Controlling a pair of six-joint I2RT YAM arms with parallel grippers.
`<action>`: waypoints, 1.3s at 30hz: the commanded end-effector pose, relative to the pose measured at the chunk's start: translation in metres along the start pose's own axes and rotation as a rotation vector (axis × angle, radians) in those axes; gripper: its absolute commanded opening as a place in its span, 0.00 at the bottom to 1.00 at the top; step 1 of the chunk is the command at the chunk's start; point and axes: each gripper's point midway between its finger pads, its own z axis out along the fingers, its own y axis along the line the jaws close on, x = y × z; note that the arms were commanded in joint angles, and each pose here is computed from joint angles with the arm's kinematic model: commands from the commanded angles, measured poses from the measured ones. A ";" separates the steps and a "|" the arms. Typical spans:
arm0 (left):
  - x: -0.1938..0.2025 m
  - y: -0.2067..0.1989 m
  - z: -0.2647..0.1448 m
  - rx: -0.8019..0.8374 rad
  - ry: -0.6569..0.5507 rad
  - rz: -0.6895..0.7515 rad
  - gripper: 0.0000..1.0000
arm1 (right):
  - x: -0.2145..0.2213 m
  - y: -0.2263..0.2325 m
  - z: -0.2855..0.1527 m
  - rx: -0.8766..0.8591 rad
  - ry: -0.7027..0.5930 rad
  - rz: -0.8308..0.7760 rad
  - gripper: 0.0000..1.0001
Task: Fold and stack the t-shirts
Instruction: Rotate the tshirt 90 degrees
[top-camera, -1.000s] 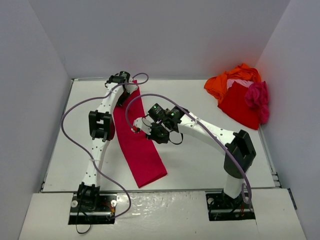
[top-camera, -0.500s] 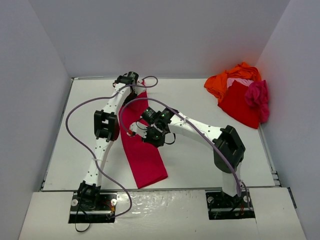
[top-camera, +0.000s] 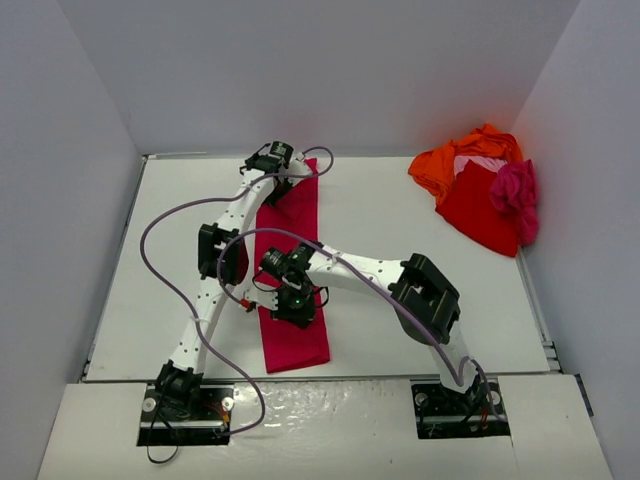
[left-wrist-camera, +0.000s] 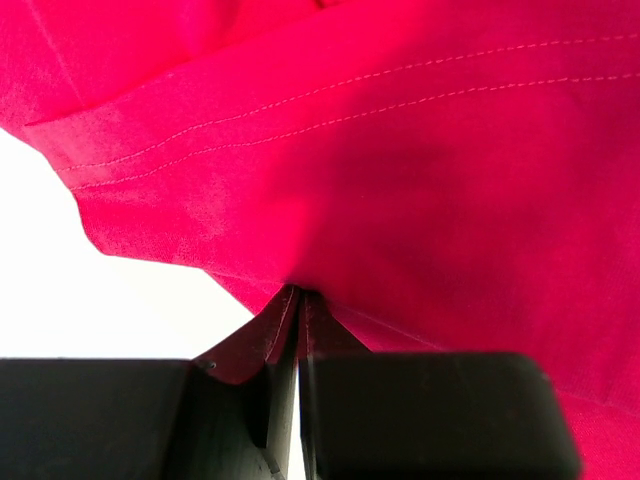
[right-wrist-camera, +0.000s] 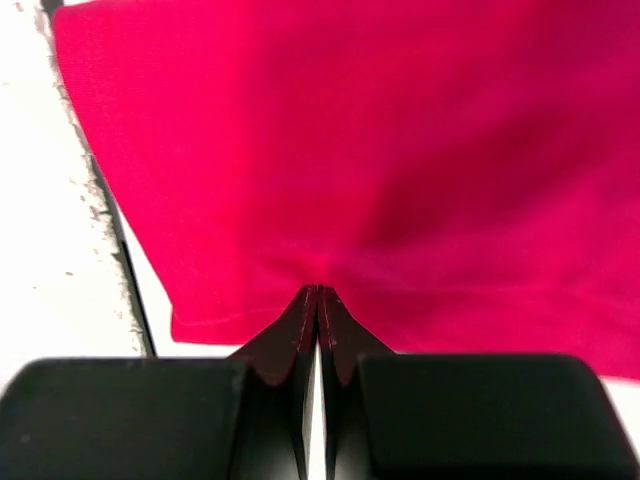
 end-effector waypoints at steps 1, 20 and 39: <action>-0.011 0.013 -0.008 -0.017 -0.061 -0.051 0.01 | 0.004 0.043 0.012 -0.167 0.083 -0.047 0.00; 0.013 0.034 -0.010 -0.014 -0.028 -0.104 0.01 | 0.058 0.112 0.026 -0.367 0.280 -0.109 0.03; -0.055 0.096 -0.183 -0.209 -0.378 -0.218 0.44 | 0.007 0.015 -0.031 0.237 0.166 -0.123 0.37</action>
